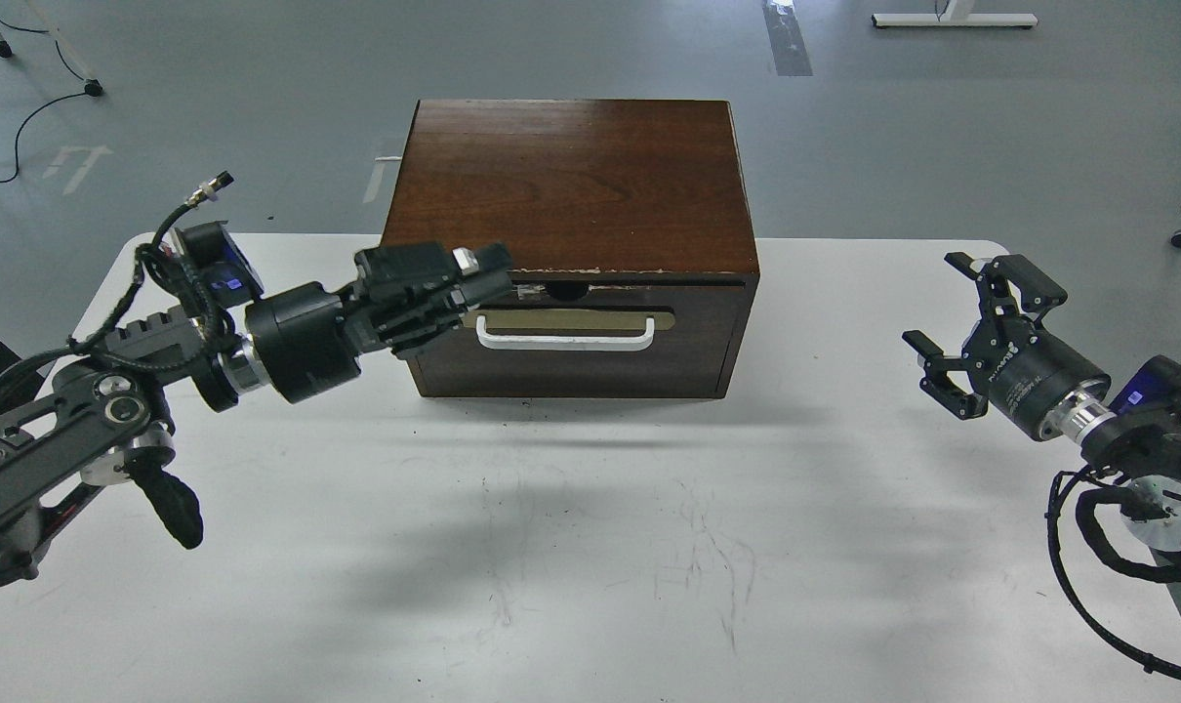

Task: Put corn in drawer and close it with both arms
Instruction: 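Hold the left gripper at the closed drawer front, then pull back slightly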

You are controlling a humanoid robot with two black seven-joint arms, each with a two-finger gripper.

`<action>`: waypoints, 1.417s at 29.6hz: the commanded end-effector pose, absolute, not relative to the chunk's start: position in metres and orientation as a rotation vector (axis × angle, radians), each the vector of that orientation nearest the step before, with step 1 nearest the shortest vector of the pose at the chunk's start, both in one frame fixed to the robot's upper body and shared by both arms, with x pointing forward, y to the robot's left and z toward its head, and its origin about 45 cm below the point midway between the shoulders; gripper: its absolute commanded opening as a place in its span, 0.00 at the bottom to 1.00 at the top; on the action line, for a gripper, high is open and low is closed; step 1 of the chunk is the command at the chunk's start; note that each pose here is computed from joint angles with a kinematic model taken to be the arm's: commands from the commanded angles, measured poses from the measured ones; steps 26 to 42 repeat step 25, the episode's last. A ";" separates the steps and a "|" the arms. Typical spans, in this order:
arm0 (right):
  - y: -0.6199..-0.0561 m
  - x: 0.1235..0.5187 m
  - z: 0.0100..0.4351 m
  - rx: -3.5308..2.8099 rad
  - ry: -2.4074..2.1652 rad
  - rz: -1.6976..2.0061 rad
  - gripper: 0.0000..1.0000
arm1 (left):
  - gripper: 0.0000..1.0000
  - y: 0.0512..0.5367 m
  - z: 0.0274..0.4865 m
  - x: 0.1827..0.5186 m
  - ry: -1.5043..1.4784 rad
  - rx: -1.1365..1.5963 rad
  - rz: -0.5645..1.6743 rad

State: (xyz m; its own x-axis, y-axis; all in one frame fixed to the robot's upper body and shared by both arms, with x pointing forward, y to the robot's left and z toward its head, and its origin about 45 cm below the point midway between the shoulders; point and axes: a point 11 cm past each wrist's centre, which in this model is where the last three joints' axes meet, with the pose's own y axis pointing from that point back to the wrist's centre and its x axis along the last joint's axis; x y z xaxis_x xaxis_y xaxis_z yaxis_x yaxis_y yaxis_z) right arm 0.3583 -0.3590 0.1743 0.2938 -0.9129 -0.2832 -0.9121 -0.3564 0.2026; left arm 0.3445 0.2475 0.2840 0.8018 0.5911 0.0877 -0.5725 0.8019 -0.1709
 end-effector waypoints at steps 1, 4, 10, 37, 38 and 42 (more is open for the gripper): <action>-0.347 0.360 0.170 2.545 -1.769 -0.580 1.00 | 1.00 0.287 0.284 0.342 -0.040 -0.273 0.786; -0.341 0.363 0.168 2.557 -1.772 -0.590 1.00 | 1.00 0.307 0.272 0.337 -0.013 -0.282 0.883; -0.330 0.370 0.165 2.580 -1.790 -0.608 1.00 | 1.00 0.351 0.237 0.340 0.055 -0.246 1.125; -0.317 0.379 0.164 2.607 -1.822 -0.634 1.00 | 1.00 0.366 0.207 0.313 0.299 -0.402 1.147; -0.317 0.379 0.164 2.607 -1.822 -0.634 1.00 | 1.00 0.366 0.207 0.313 0.299 -0.402 1.147; -0.317 0.379 0.164 2.607 -1.822 -0.634 1.00 | 1.00 0.366 0.207 0.313 0.299 -0.402 1.147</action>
